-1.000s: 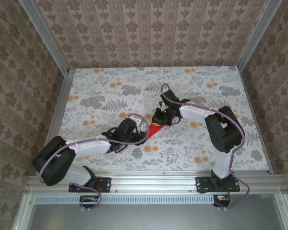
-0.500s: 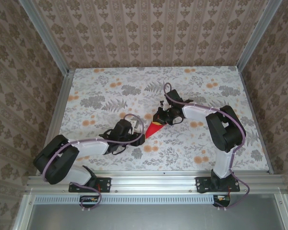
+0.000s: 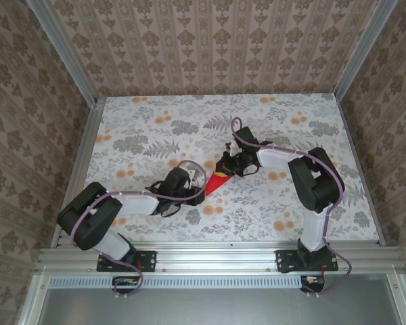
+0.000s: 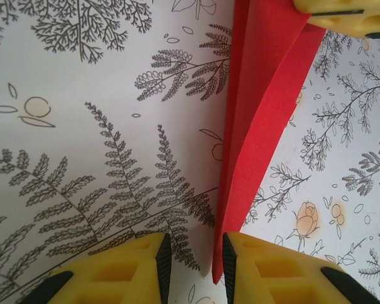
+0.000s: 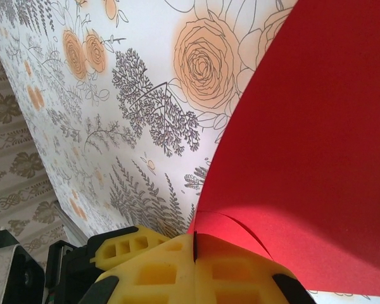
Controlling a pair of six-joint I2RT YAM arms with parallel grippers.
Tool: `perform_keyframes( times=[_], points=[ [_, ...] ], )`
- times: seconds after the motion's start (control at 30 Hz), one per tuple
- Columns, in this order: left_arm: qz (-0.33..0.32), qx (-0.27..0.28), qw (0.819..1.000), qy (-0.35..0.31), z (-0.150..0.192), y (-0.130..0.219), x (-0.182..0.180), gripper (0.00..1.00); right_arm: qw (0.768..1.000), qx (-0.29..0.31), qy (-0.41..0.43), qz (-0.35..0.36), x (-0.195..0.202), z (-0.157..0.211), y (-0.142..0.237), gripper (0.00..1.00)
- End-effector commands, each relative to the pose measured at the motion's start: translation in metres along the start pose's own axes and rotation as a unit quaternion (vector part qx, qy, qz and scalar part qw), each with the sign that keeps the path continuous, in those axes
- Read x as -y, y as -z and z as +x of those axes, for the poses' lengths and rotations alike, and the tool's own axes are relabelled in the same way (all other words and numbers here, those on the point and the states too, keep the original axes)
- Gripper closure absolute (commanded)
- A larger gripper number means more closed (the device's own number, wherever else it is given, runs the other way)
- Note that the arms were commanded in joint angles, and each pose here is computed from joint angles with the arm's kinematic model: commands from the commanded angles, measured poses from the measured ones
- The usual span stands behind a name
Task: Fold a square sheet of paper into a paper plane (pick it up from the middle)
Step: Fold the wing for the fifth time at the center of the table.
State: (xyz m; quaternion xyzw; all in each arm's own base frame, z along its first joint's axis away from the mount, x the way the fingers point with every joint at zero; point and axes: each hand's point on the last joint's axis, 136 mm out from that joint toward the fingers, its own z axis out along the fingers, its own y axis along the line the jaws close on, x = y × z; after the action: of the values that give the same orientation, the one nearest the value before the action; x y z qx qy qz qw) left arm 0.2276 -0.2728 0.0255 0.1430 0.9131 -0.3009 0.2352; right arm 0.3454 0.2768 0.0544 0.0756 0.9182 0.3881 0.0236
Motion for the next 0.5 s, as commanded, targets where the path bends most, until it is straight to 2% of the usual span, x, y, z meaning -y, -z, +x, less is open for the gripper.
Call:
perform_keyframes(
  times=[0.0,0.27,0.47],
  points=[
    [0.003,0.004,1.0,-0.021,-0.0079,-0.0059,0.0064,0.71,1.0,-0.013,-0.004,-0.01,0.0031,0.0019,-0.0046,0.95],
    [-0.012,-0.006,0.999,-0.037,-0.0052,-0.0125,0.0074,0.79,1.0,-0.014,-0.005,-0.009,0.0059,0.002,-0.0043,0.95],
    [-0.043,-0.012,0.998,-0.052,0.0004,-0.0128,0.0031,0.92,1.0,-0.012,0.0,-0.008,0.0087,0.0014,-0.0021,0.96]
  ],
)
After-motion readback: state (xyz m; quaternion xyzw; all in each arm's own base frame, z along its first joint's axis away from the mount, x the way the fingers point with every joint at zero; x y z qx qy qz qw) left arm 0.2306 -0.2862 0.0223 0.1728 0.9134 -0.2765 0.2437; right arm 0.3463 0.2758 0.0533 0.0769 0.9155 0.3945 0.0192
